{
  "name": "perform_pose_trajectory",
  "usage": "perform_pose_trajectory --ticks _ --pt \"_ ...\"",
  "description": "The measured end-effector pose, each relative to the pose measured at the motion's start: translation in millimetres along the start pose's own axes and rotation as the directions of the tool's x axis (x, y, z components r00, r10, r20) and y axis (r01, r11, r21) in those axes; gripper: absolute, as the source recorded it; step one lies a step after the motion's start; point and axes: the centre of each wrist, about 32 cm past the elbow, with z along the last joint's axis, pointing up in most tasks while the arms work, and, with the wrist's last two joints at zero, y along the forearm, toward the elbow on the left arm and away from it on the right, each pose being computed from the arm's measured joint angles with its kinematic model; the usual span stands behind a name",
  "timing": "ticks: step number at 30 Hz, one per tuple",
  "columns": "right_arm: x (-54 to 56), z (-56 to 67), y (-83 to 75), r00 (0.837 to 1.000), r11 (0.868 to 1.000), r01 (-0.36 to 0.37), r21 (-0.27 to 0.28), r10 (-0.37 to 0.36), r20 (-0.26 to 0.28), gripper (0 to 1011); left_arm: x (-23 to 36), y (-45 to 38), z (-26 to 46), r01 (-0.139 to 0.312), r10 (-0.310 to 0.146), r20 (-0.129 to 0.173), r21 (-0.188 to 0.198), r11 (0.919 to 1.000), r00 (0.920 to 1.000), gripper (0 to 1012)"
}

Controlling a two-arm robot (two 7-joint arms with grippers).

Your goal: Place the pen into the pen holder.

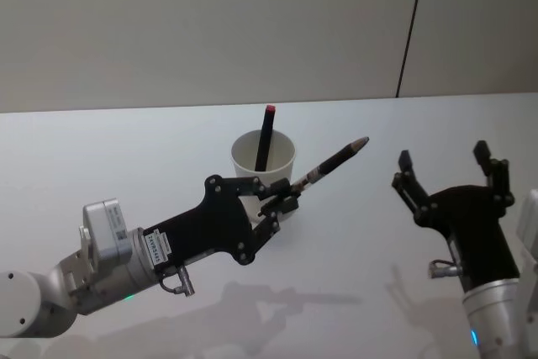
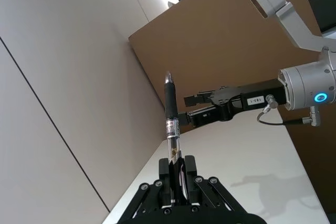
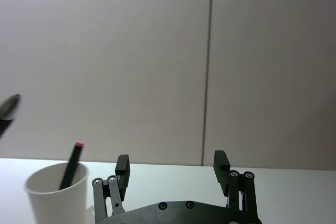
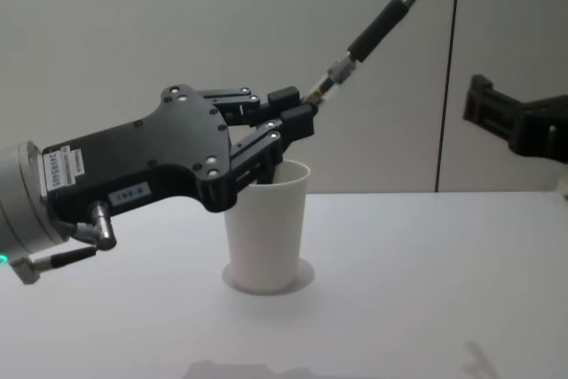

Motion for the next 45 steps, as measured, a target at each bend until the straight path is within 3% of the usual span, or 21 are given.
perform_pose_trajectory --ticks 5,15,31,36,45 --pt "2.5 1.3 -3.2 0.998 0.998 -0.062 0.007 0.062 -0.016 1002 0.2 -0.1 -0.3 0.003 -0.003 0.001 0.000 1.0000 1.0000 177" --pt "7.5 6.1 -12.7 0.980 0.981 -0.190 0.034 0.191 -0.054 1002 0.6 -0.1 -0.6 0.006 -0.006 0.001 0.000 1.0000 1.0000 177" --pt "14.2 12.7 -26.4 0.954 0.957 -0.282 0.064 0.287 -0.087 1002 0.9 0.0 -0.7 0.008 -0.008 0.002 0.000 1.0000 1.0000 177" --pt "17.0 12.8 -28.6 0.940 0.946 -0.313 0.087 0.321 -0.117 1002 0.9 0.1 -0.8 0.009 -0.009 0.002 0.000 1.0000 1.0000 177" --pt "20.8 10.8 -28.3 0.897 0.917 -0.371 0.145 0.395 -0.201 1002 0.9 0.1 -0.8 0.009 -0.009 0.002 0.000 1.0000 1.0000 177"
